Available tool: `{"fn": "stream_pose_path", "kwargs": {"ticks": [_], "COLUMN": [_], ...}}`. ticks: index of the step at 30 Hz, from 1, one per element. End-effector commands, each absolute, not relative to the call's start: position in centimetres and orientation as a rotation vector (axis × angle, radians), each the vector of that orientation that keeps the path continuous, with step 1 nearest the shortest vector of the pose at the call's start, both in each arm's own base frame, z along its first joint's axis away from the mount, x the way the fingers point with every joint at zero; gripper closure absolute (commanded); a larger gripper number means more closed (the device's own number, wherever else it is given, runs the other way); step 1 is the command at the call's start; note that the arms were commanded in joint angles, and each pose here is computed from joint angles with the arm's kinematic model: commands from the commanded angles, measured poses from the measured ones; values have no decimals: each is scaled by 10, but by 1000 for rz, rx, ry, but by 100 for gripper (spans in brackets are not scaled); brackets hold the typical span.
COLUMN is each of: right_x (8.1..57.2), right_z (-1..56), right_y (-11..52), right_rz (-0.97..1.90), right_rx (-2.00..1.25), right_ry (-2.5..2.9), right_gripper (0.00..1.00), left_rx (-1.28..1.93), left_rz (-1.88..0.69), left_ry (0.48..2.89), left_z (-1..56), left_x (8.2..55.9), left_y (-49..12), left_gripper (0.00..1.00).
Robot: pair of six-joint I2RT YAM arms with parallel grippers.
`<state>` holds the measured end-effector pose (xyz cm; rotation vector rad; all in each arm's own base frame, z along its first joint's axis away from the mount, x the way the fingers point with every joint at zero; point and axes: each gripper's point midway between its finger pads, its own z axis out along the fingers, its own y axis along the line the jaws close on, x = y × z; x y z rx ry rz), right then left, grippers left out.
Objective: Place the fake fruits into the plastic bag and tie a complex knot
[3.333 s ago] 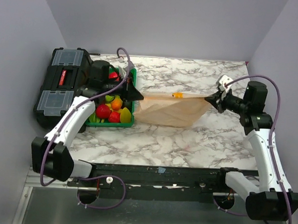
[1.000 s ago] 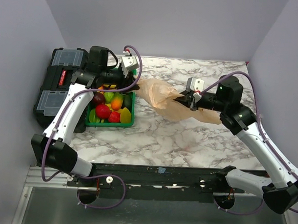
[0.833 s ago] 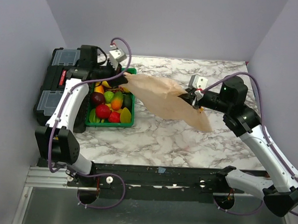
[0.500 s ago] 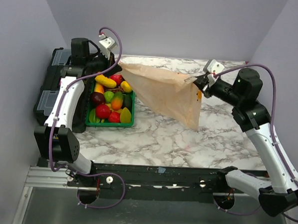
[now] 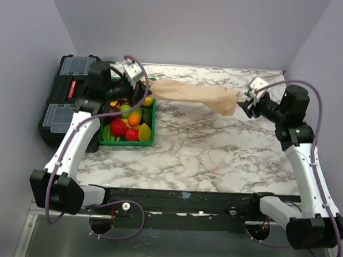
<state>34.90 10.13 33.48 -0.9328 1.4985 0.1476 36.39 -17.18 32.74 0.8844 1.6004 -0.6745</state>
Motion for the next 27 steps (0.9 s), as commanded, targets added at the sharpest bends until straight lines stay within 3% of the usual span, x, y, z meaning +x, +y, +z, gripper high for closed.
{"fn": "stream_pose_path", "kwargs": {"ticks": [1,2,5,10,11,14,16,22,27], "right_x": [274,261,223,216,220,233,247,324,383], "right_z": [266,254,231,245,252,271,282,251,193], "right_y": [116,115,106,97,97,99,101,114,119], "right_rz": [280,313,385,392,398,421,422,519,625], "right_rx": [-1332,-1366,-1446,-1380,-1366,-1310,-1253,-991,-787], "right_ry": [1519,1563,1702,1847,1862,1900,1902,1993,2188], "right_gripper": [35,28,16,15,14,14,14,9,8], "left_rx": [1217,1273,1425,1659,1704,1841,1868,1638,1365], "left_rz": [-698,-695,-730,-753,-753,-743,-717,-795,-679], "left_ry": [1583,1585,1586,1552,1535,1510,1541,1569,1680], "left_z": [245,226,183,143,141,144,153,230,260], "left_x": [290,275,229,176,168,147,143,168,271], "left_y": [-197,-198,-197,-182,-179,-164,-156,-182,-208], "left_gripper": [100,100,82,72,63,23,12,5,3]}}
